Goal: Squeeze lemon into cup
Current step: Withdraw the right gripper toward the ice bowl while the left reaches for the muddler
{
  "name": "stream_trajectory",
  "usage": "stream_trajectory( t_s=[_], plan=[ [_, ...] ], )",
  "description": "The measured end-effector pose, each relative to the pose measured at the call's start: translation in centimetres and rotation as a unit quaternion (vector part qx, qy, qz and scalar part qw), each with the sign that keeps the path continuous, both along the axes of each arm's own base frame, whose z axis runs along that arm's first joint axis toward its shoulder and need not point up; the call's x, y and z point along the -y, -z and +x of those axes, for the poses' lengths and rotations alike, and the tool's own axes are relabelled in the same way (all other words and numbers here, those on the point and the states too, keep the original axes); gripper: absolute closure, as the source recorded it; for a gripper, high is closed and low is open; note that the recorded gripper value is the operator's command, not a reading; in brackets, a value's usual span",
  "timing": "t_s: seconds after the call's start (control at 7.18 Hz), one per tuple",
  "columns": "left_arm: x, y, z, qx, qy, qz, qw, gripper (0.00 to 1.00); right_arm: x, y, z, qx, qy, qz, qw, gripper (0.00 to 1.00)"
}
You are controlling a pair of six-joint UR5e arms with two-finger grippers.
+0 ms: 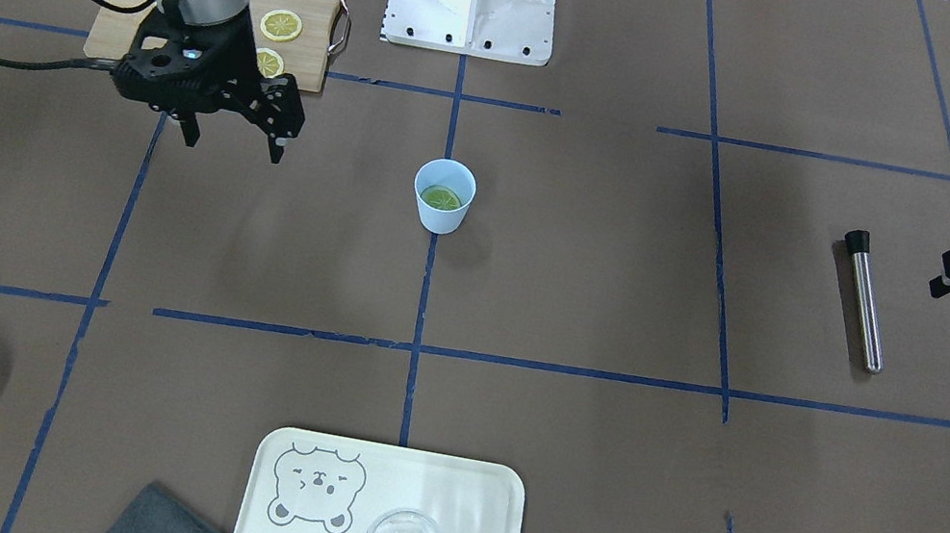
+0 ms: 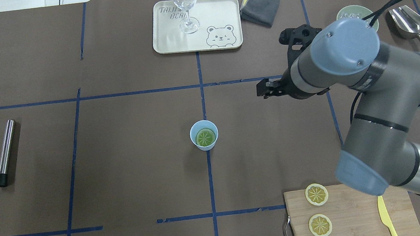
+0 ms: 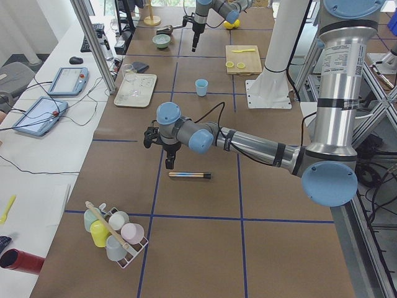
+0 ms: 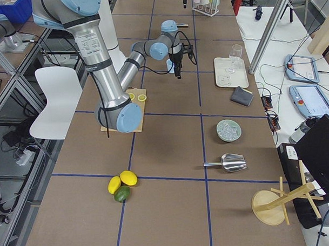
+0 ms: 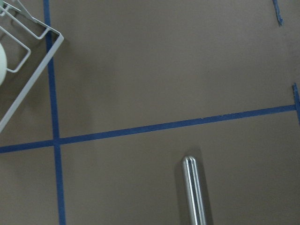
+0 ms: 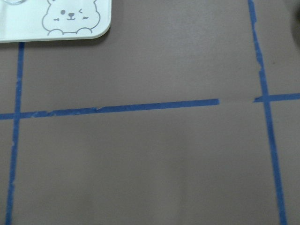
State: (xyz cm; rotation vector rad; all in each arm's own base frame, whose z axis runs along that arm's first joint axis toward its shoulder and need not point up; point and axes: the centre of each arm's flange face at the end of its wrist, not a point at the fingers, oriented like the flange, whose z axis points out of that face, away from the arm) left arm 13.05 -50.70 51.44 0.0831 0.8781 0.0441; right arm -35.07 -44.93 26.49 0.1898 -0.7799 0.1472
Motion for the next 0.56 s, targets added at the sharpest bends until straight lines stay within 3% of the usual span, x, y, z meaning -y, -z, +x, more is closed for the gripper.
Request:
stream_trajectory(
  t_s=[0.28,0.56],
  plan=[
    [0.2,-0.7,4.2,0.005,-0.004,-0.046,0.9989,0.00,3.9,-3.9,8.5,-0.008,0.031,0.005,0.9995,0.00],
    [0.1,-3.2,7.8,0.017,-0.013,-0.084,0.9962,0.00,7.0,-9.4,18.2,0.006,0.082,0.012,0.9965,0.00]
  ],
)
